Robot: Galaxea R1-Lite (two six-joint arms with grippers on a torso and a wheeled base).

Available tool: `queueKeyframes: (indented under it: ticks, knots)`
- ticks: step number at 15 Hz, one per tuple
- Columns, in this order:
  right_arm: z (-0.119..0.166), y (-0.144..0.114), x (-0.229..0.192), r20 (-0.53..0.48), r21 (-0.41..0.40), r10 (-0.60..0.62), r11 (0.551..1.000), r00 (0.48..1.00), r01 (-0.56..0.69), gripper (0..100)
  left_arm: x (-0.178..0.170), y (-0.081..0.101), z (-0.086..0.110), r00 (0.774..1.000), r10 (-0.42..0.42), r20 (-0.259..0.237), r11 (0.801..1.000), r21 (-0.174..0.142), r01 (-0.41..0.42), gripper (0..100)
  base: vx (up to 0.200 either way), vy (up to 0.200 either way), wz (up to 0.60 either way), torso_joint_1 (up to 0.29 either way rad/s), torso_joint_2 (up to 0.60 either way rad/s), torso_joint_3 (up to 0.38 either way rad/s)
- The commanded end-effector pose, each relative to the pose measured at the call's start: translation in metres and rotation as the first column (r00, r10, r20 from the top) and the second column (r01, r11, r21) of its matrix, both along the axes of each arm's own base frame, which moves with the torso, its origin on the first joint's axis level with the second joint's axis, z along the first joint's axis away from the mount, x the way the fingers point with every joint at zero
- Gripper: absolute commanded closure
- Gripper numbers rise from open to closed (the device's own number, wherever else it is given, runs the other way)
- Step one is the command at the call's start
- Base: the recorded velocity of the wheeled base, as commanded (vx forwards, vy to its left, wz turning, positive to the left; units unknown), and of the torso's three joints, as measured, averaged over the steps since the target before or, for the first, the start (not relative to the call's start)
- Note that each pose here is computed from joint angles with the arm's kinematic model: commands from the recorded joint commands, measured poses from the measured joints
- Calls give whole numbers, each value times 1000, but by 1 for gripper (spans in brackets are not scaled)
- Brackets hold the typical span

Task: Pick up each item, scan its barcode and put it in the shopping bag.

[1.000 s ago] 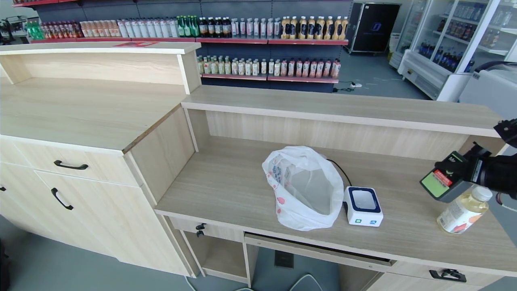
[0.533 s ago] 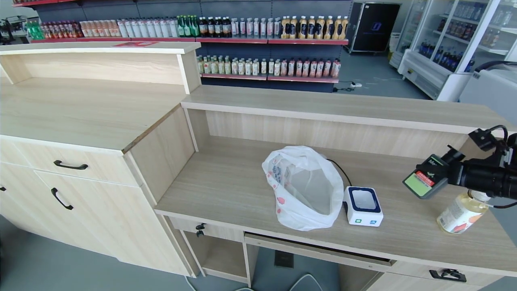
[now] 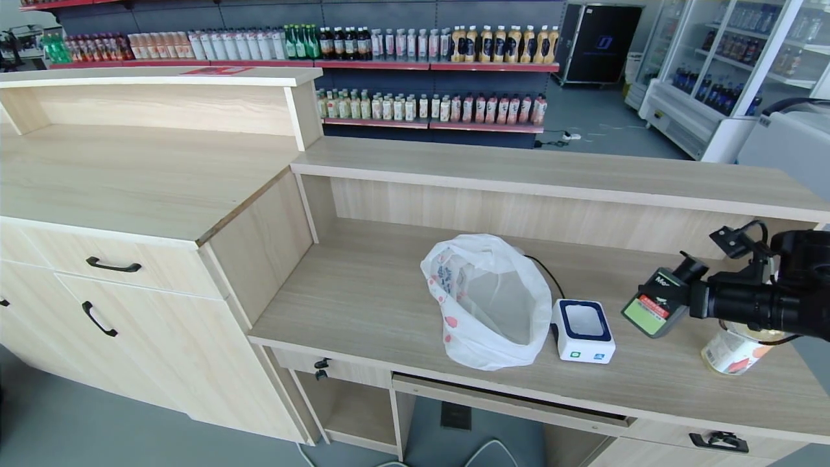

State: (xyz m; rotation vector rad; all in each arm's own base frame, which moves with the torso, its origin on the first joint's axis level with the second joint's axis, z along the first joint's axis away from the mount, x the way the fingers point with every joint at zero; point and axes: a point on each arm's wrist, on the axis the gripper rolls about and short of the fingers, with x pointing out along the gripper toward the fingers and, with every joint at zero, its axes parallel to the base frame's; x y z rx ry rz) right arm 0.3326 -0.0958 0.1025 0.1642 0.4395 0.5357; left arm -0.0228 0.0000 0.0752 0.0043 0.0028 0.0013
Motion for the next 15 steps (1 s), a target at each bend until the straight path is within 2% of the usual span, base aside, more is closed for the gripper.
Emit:
queueKeyframes:
  ticks: [1,15]
  knots:
    - [-10,0,3,-26,7,4,1000,1000,-4,100,0,0,0,1000,0,0,1000,0,0,0,0,0,0,0,0,0]
    - [-21,7,42,-28,38,33,999,999,-32,100,0,0,0,1000,0,0,1000,0,0,0,0,0,0,0,0,0]
